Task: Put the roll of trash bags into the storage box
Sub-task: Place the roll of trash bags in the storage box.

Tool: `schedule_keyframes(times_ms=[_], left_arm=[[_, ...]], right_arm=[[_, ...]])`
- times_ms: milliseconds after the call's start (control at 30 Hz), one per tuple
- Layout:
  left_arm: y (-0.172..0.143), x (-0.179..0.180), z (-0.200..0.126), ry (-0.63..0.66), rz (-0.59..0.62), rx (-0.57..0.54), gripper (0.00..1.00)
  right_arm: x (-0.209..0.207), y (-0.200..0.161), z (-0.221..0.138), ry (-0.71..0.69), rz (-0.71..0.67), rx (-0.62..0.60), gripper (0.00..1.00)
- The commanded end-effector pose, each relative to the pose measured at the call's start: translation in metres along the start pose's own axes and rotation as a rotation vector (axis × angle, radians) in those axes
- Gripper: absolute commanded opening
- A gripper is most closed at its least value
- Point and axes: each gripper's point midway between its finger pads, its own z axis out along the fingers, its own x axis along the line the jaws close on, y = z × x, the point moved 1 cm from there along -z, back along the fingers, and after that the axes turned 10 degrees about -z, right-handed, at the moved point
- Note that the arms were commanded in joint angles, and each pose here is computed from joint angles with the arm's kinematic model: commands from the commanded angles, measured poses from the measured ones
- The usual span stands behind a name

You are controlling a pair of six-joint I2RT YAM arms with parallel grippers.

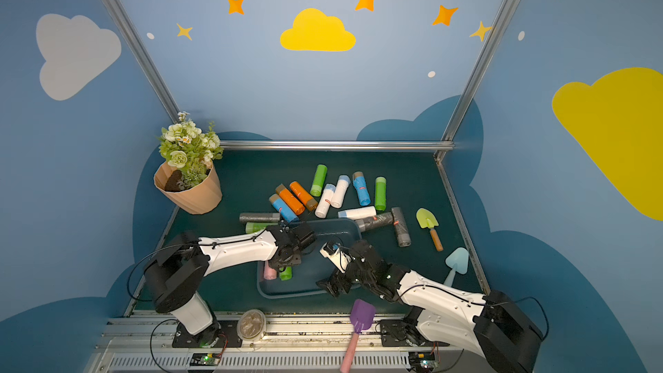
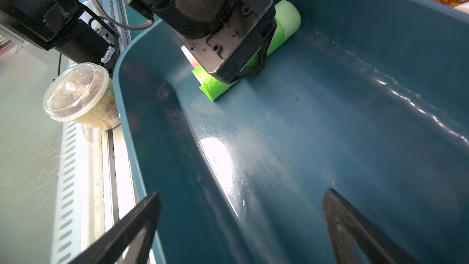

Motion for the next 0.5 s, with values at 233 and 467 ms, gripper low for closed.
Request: schedule_keyframes(times_ms=[233, 467], left_arm=[[0.009, 0.004, -0.031, 0.008, 0.018, -0.071, 0.54], [0.014, -0.005, -0.058, -0.077, -0.008, -0.104, 0.51]], right_arm=[[-0.003, 0.012, -0.002, -0.02, -0.015, -0.015, 0.97], [-0.012, 0.011, -0.005, -0.068, 0.01, -0.013, 0.97]])
